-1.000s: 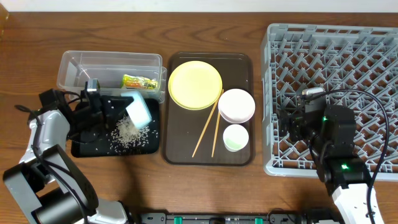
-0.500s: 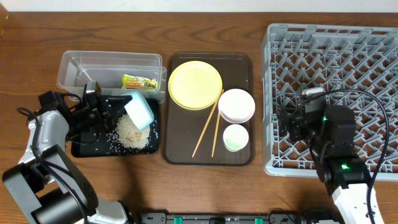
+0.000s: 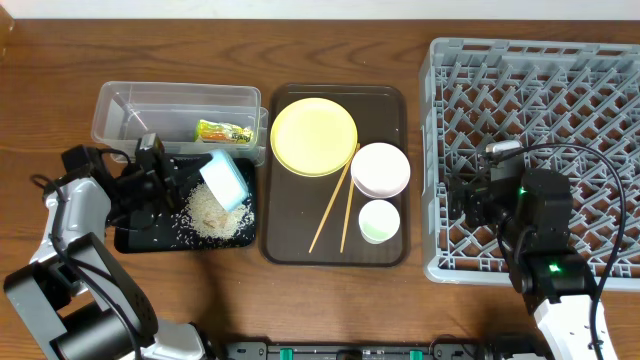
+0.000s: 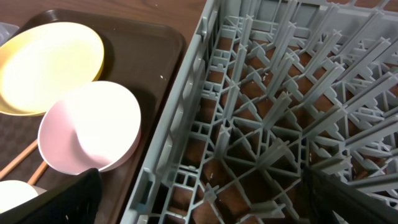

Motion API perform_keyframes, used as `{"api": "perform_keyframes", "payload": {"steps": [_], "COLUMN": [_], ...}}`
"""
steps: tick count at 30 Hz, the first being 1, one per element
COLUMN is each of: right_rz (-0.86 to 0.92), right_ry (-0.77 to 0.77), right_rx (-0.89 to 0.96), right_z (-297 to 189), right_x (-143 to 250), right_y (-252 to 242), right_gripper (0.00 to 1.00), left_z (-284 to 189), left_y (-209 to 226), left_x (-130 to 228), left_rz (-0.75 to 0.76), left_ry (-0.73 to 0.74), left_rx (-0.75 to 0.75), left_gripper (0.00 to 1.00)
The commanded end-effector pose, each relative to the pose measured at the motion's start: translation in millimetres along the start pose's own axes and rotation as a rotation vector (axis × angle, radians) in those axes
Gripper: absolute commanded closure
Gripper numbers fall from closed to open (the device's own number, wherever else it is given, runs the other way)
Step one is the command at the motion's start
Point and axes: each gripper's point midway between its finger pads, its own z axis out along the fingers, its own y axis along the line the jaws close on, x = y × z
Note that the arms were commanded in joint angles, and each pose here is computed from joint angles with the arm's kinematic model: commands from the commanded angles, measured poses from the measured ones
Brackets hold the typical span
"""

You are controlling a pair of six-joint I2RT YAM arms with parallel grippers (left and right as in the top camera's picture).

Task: Sort waste into correct bins and load items into the dishwasher rack
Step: 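Tip the blue bowl over the black tray to pour out rice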

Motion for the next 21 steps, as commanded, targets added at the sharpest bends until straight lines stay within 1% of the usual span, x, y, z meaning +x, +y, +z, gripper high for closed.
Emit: {"api": "perform_keyframes", "payload": {"steps": [1, 3, 5, 7, 9, 13, 16, 18, 20, 21], "right_rz": [0.015, 0.014, 0.015, 0.015, 0.015, 0.015, 0.015, 0.015, 0.015, 0.014], "right_ry": [-0.023, -0.022, -0.022, -0.022, -0.022, -0.023, -0.022, -0.022, -0.022, -0.023], "right_rx": [0.000, 0.000, 0.000, 0.000, 0.000, 0.000, 0.000, 0.000, 0.000, 0.000], "right_z": [-3, -3, -3, -3, -3, -3, -3, -3, -3, -3], "right_x": [-10, -10, -10, -10, -10, -10, -10, -10, -10, -10], "right_y": [-1, -1, -1, -1, -1, -1, -1, -1, -1, -1], "right_gripper": [0.01, 0.01, 0.01, 0.01, 0.01, 0.01, 0.01, 0.01, 0.01, 0.01], "left_z": [-3, -4, -4, -2, -2, -2, -2, -1, -2, -2], "left_y": [29, 33, 30, 15, -12, -10, 5, -2, -15, -15], "left_x": [-14, -17, -16, -11, -1, -4, -12, -9, -4, -5], "left_rz": [0.029, 0.040, 0.042, 0.071, 0.166, 0.194, 0.102, 0.106, 0.175, 0.187], "left_ry": [-0.069, -0.084, -0.076, -0.041, 0.019, 0.006, -0.033, -0.018, 0.015, 0.013], "left_rx": [-0.144, -0.171, -0.152, -0.069, 0.085, 0.062, -0.026, 0.009, 0.087, 0.084], "left_gripper": [0.94, 0.94, 0.94, 0.94, 0.94, 0.94, 0.94, 0.94, 0.94, 0.94]}}
